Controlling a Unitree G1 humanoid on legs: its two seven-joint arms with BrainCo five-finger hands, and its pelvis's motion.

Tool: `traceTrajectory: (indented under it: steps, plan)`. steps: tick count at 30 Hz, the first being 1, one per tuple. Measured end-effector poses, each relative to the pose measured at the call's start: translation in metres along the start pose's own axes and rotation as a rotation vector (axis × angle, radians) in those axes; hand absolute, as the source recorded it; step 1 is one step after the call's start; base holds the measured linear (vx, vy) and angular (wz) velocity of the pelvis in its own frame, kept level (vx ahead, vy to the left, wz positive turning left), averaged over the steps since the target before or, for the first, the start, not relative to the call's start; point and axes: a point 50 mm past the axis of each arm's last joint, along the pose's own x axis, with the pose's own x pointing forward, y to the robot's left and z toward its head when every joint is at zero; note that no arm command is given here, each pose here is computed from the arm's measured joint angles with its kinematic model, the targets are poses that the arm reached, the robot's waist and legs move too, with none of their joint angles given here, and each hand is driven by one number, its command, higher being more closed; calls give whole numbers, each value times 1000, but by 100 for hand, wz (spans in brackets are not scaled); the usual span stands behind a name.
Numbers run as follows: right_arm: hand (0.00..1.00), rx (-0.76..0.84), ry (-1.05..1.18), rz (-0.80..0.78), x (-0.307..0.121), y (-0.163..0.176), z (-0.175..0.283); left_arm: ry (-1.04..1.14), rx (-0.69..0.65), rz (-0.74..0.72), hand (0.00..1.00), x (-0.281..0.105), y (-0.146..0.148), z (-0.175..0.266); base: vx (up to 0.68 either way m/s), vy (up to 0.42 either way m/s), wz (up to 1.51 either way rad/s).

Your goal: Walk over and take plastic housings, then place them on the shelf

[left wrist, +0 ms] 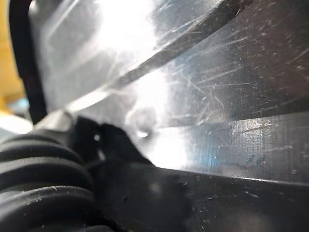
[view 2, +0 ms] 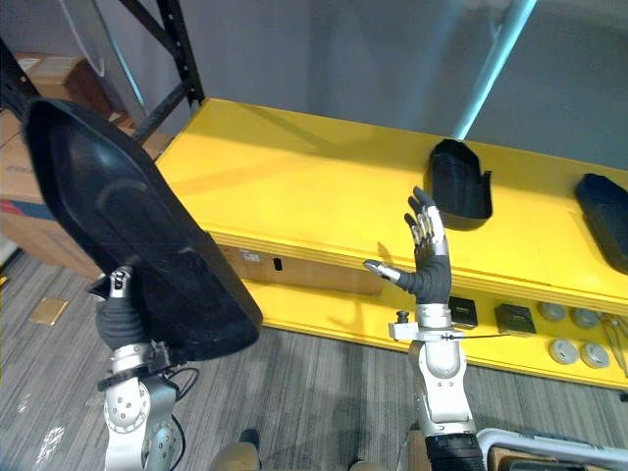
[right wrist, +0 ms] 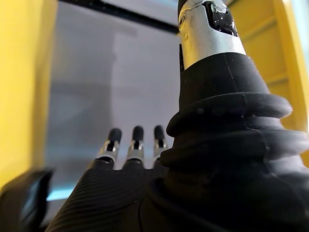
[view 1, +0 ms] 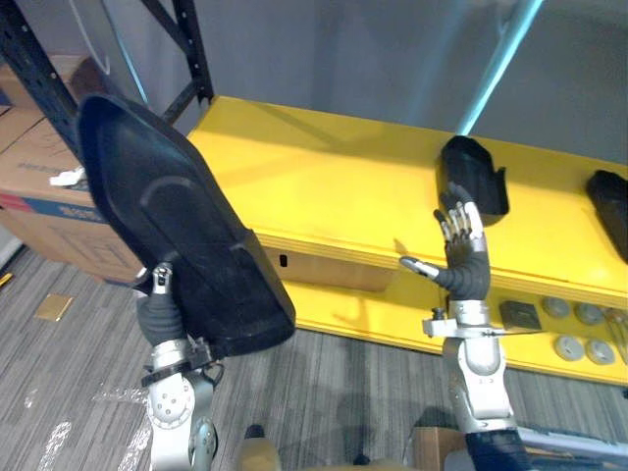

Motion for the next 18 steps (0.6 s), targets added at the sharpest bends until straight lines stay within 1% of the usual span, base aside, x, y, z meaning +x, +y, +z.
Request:
traceTrajectory:
  steps: [1,5,7,9,12,15,18]
  plan:
    - [0,4,16,-32,-3,-7,-1,-3,-10,-12,100,0,-3,0,23,-35,-4]
    - [0,5,81,-81,-22,-18,-8,-5,-30,-13,100,0,-4,-1,-4,-79,-20]
    - [0,1,117,-143,-36,-25,-11,-10,-42,-36,100,0,-5,-1,0,-16,-12]
    - [0,-2,116,-171,-37,-29,-10,-36,-46,-61,100,3,-8,1,11,46,-18]
    - [0,-17,111,-174,-34,-27,-11,-60,-24,-77,100,7,-12,3,28,166,-72]
    - [0,13,91,-125,-31,-14,-11,-58,8,-22,100,10,-2,0,148,296,-110]
    - [0,60,101,-137,-35,-12,-13,-48,34,9,100,17,3,1,150,169,-58]
